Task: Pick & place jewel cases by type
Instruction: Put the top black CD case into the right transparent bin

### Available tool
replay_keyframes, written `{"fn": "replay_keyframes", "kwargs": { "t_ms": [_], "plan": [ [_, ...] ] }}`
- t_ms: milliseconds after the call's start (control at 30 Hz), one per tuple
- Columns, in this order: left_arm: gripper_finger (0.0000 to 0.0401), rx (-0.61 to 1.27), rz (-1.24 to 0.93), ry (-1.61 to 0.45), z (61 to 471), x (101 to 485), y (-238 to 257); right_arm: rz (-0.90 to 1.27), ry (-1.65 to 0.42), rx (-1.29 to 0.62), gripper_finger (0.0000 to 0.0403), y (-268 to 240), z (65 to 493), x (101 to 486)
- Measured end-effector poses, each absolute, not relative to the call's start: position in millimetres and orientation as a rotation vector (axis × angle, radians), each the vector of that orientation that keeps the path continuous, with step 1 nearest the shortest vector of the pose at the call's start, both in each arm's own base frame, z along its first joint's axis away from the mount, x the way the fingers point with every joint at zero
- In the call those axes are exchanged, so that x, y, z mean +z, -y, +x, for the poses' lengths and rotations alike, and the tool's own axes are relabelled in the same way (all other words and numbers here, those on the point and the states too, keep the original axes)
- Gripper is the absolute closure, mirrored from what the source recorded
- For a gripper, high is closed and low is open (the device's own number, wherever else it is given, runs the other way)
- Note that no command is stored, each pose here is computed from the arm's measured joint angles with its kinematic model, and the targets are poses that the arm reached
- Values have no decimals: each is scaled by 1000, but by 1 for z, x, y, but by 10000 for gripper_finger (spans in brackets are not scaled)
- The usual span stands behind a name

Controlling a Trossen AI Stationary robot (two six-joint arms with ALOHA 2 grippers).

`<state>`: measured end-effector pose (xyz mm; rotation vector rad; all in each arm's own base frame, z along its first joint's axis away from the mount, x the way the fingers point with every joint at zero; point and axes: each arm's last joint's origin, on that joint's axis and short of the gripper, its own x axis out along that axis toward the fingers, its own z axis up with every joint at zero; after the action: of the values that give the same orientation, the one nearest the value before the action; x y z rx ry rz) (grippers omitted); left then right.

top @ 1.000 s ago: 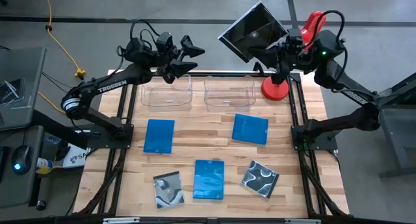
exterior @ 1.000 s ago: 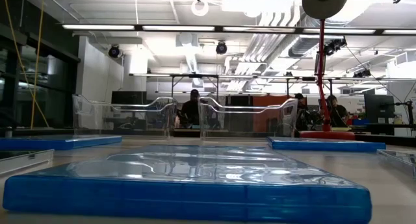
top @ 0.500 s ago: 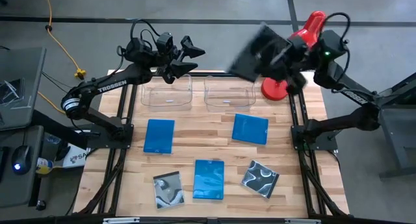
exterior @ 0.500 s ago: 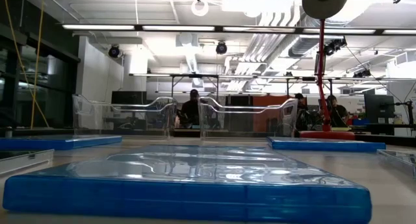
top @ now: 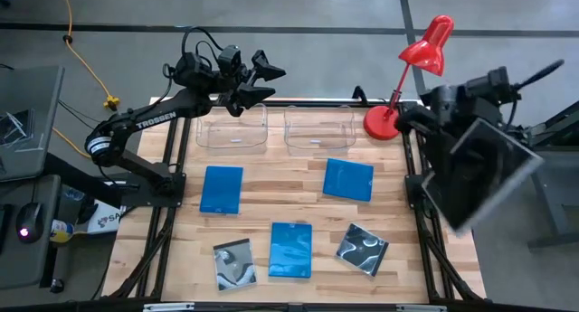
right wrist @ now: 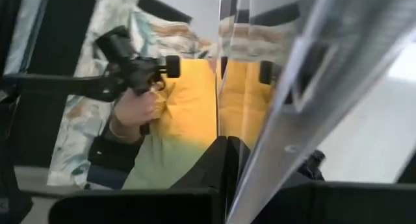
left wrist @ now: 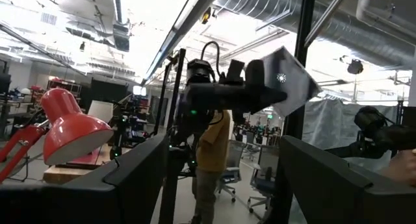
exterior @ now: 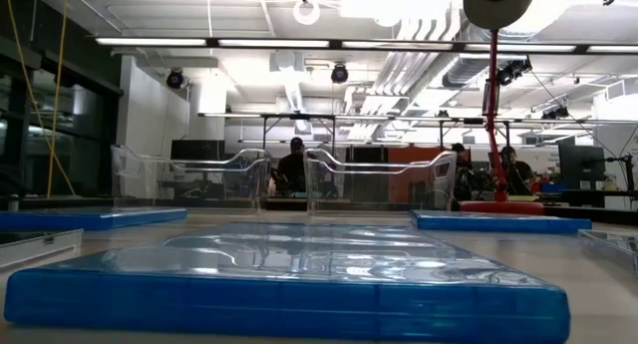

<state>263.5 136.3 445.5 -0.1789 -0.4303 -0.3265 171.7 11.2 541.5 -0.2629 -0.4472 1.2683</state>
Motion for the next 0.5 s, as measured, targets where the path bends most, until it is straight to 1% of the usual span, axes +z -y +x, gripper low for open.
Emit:
{"fn": "replay_keyframes", "kwargs": {
  "t_ms": [200,300,367,500],
  "plan": [
    [110,-327,-178,430,264,446,-136,-304,480,1287,387,-16,174,540],
    [110,-327,-178,430,264,446,-136,-281,467,1269,387,-16,176,539],
    [110,-328,-179,430,264,446,-136,-230,461,1206,387,-12,179,539],
    [110,-328,-178,430,263,446,-136,-71,450,968,387,-2,190,537]
  ]
}}
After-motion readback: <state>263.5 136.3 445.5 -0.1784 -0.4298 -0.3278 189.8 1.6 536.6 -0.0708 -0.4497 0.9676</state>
